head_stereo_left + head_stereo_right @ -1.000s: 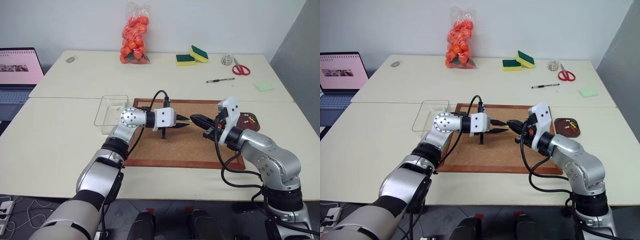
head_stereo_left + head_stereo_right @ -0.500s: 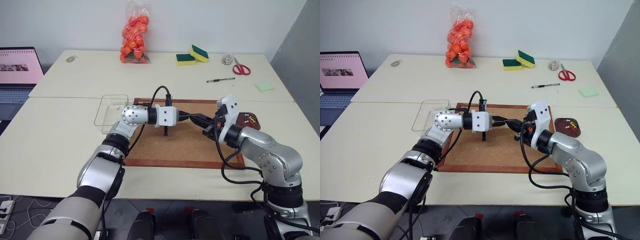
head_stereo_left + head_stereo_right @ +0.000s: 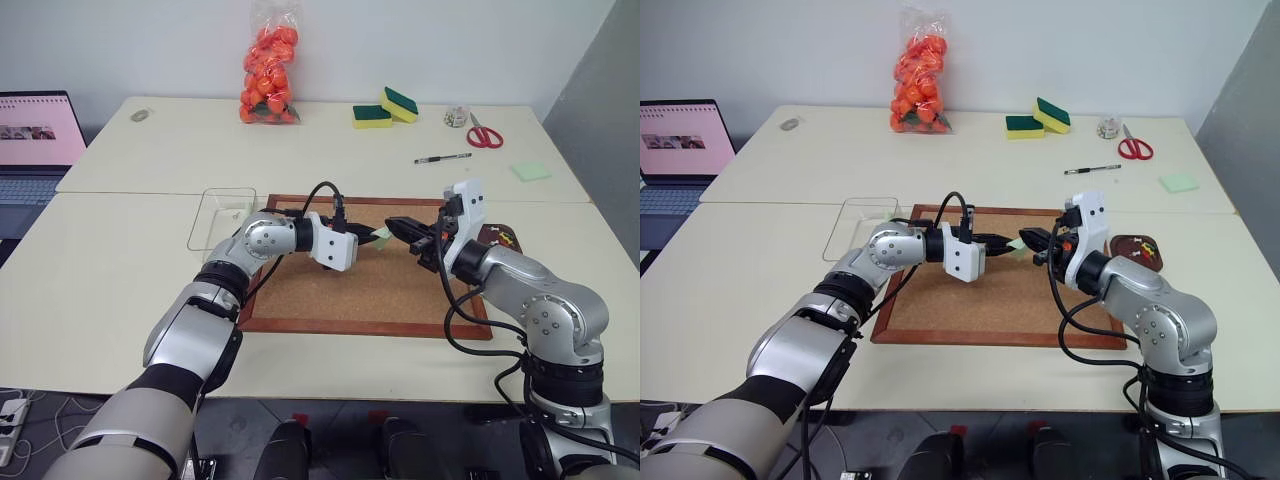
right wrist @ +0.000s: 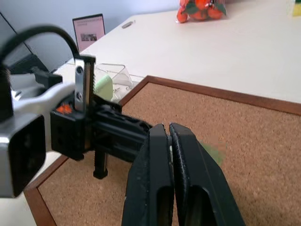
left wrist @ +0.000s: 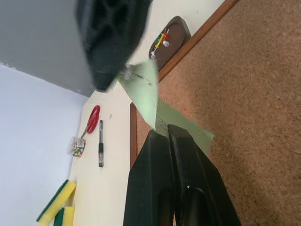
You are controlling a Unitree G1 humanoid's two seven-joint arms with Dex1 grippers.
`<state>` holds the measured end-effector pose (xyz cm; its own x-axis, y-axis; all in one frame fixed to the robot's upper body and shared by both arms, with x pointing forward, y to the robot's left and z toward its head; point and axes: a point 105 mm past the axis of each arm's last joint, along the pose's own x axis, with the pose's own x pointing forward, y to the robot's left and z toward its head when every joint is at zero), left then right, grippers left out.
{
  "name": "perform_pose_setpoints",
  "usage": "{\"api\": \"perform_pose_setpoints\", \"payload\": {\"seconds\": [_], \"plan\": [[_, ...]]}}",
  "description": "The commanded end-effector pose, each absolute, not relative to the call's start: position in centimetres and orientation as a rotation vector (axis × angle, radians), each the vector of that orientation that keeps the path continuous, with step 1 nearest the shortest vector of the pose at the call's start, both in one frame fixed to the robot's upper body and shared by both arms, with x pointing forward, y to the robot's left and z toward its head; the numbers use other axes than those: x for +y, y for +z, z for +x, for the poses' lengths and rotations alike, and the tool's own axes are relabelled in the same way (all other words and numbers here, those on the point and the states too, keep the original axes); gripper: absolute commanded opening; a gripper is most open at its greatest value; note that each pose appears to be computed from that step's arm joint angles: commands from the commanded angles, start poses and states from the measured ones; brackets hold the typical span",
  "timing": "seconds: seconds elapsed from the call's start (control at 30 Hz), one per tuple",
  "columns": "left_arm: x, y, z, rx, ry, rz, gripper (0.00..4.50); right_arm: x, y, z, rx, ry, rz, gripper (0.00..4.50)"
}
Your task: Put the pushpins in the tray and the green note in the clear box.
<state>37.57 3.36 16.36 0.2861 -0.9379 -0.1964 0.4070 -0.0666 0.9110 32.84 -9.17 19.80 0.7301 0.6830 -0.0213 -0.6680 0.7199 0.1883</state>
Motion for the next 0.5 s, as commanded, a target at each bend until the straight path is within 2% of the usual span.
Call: {"api": "perform_pose_setpoints", "payload": {"seconds": [0.03,0.4,0.5], "plan": [[3.1,17.9,37.7,-0.67,-1.204,1.159,0.01,-8.8,21.9,31.9,-0.022,0.802,0.168,0.0],[3.1,18.7,37.8,-0.689,-1.179,1.142,0.01,-8.0,21.2,30.6,-0.037,0.889,0.079,0.0],[3.2,18.7,37.9,-0.684,-1.173,1.136,0.01,-9.0,21.8,31.2,-0.078,0.83,0.081,0.0]]}}
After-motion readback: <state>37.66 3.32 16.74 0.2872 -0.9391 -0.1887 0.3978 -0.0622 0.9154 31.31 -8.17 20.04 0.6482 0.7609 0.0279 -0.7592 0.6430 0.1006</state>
